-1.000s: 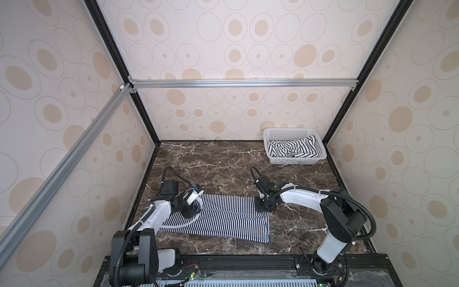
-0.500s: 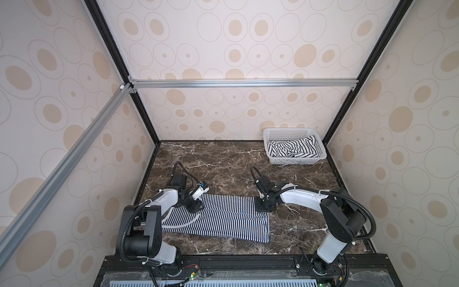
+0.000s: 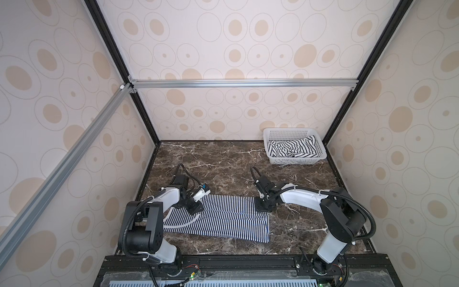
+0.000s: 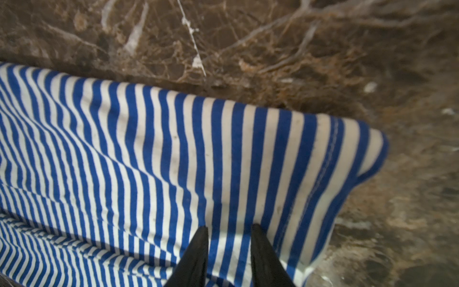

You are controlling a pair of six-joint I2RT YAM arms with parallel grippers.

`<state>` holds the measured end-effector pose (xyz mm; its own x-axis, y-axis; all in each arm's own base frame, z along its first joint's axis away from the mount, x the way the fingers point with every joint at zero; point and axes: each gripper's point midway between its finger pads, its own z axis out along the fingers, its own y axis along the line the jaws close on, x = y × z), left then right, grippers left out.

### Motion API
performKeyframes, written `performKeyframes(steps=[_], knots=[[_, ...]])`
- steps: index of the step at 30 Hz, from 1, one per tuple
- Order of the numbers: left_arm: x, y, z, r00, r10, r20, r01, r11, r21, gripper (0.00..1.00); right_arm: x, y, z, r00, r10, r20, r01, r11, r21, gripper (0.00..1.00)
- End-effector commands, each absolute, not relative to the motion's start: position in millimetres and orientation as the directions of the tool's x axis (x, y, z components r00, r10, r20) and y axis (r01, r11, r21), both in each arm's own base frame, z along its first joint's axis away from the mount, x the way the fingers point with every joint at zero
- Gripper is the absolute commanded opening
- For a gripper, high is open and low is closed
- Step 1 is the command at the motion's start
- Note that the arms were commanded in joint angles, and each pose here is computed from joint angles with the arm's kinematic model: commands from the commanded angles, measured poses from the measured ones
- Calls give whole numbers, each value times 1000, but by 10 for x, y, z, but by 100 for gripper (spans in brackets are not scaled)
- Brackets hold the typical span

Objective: Fold and stack tank tops
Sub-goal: Smooth out the tank top at the center of the table.

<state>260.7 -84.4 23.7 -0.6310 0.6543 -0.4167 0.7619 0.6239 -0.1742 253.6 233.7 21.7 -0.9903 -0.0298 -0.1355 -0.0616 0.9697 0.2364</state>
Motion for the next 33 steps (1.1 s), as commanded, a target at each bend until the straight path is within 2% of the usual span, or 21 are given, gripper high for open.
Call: performKeyframes(steps=[1, 10, 18, 21, 23, 29, 33], knots=[[2506, -882, 374, -598, 678, -428, 791, 586, -177, 15, 2493, 2295, 116, -993, -28, -112, -51, 978, 204, 32], [2383, -899, 445, -589, 687, -425, 801, 566, -195, 8, 2477, 2274, 133, -993, -32, -111, -53, 979, 197, 31], [2277, -823, 372, -587, 716, -376, 805, 563, -186, 8, 2460, 2229, 176, -992, -42, -119, -64, 981, 184, 31], [2416, -652, 268, -623, 708, -333, 769, 633, -92, 19, 2460, 2239, 199, -992, -47, -121, -70, 979, 191, 31], [2545, -536, 239, -652, 689, -316, 732, 681, -23, 33, 2463, 2254, 229, -990, -57, -128, -81, 977, 197, 31], [2847, -299, 337, -707, 628, -327, 622, 771, 136, 43, 2488, 2160, 441, -983, -79, -166, -105, 982, 156, 32], [2820, -400, 580, -680, 626, -381, 639, 761, 111, 46, 2514, 2139, 649, -973, -80, -216, -117, 979, 166, 33]])
